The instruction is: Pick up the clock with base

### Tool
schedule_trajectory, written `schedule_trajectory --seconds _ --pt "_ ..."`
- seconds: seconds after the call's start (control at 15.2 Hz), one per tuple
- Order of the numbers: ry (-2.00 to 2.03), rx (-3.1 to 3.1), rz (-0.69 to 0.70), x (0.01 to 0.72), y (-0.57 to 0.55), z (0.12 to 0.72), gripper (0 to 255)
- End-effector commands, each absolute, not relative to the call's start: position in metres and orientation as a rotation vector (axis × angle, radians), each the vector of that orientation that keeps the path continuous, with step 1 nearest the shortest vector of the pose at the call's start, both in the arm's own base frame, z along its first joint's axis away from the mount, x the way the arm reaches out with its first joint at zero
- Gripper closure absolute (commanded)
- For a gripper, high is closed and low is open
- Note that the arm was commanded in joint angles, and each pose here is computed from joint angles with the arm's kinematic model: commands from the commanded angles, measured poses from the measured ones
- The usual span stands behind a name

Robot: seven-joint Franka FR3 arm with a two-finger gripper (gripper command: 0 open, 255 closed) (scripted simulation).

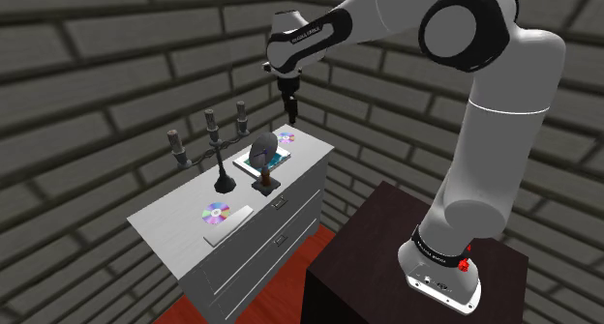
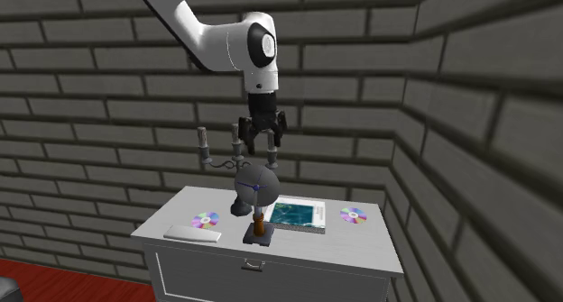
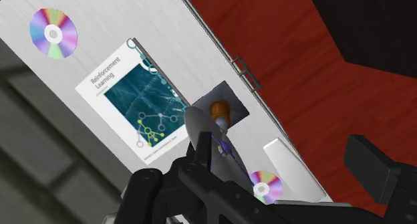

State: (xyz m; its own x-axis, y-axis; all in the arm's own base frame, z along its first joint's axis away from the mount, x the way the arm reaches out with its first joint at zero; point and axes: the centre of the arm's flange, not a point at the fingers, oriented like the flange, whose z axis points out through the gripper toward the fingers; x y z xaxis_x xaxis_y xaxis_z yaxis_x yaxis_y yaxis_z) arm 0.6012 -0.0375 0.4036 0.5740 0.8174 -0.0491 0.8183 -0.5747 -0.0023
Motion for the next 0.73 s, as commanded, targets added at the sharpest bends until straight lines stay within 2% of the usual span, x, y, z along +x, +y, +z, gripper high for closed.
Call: schedule_trajectory --seconds 0.0,0.46,0.66 --pt "1.535 2.727 -0.080 0.623 -0.028 0.389 0" --pt "1.844 2.564 -0.118 0.691 0.011 0.335 0" --pt "1.861 2.553 -0.120 0.695 0.014 0.321 0"
